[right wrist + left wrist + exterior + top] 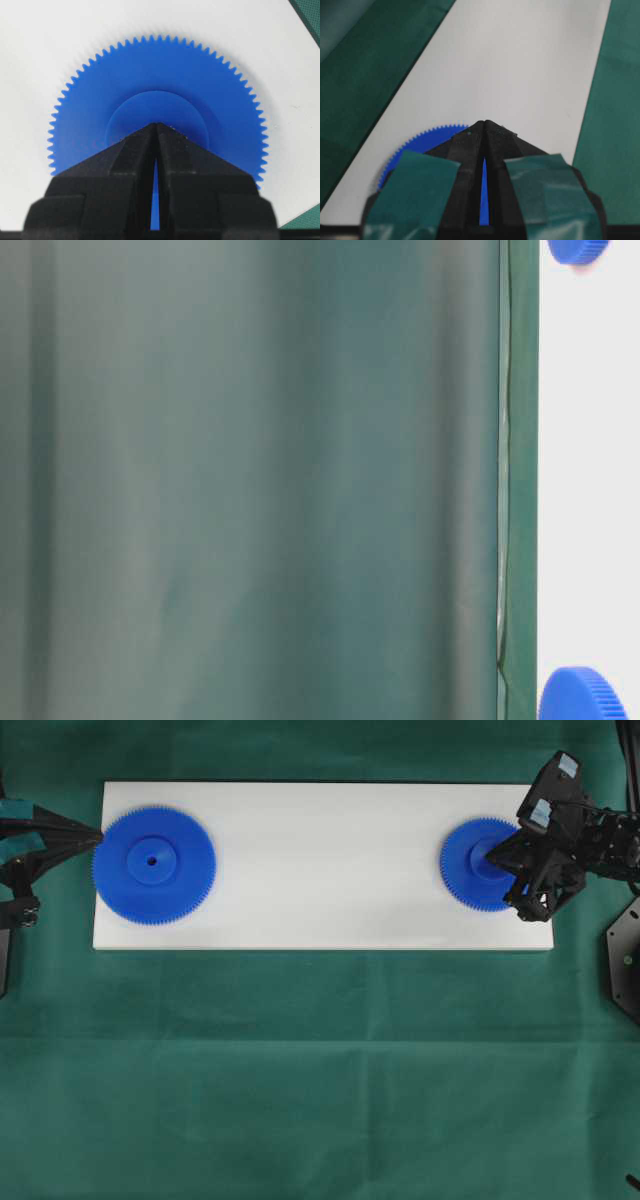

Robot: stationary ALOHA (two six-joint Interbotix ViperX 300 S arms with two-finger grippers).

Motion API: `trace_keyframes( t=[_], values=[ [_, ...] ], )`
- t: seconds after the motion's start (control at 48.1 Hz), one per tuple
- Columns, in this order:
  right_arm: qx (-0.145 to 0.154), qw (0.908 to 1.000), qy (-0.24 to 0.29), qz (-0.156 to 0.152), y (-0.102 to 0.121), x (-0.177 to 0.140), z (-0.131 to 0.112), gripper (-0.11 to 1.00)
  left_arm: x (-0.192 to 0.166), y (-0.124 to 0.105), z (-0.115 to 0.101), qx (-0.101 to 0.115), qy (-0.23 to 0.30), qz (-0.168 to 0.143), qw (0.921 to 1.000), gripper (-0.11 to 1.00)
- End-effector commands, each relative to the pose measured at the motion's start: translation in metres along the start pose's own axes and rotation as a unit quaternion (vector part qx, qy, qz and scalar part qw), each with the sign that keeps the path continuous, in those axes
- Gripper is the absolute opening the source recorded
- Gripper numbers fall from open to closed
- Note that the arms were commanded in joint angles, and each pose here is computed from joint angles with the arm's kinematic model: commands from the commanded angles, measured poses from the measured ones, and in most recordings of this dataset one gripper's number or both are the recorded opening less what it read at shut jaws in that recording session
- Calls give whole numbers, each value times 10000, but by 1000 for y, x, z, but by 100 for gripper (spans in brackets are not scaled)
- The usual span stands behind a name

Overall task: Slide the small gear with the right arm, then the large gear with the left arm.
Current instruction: 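Lower the right gripper onto the small gear hub and grasp it, then slide the small gear left across the board toward the large gear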

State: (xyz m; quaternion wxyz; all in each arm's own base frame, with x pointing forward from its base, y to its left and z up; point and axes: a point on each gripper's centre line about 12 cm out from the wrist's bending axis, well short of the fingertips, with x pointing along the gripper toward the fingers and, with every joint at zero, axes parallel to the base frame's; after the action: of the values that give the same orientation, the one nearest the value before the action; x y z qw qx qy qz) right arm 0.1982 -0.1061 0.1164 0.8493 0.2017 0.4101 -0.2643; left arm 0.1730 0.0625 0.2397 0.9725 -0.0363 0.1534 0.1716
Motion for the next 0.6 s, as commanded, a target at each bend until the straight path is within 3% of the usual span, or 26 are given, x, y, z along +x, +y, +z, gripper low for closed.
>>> trace_keyframes(
  t=[0.0, 0.312, 0.583],
  values=[
    [-38, 10000, -78, 41, 3, 0, 7, 50, 0, 0, 11, -12, -146, 13, 9999, 0],
    [-379, 9989, 117, 254, 31, 24, 25, 50, 0, 0, 10, -12, -146, 13, 9999, 0],
    [-746, 9962, 214, 405, 64, 67, 60, 50, 0, 0, 10, -23, -138, -2, 9999, 0]
  ],
)
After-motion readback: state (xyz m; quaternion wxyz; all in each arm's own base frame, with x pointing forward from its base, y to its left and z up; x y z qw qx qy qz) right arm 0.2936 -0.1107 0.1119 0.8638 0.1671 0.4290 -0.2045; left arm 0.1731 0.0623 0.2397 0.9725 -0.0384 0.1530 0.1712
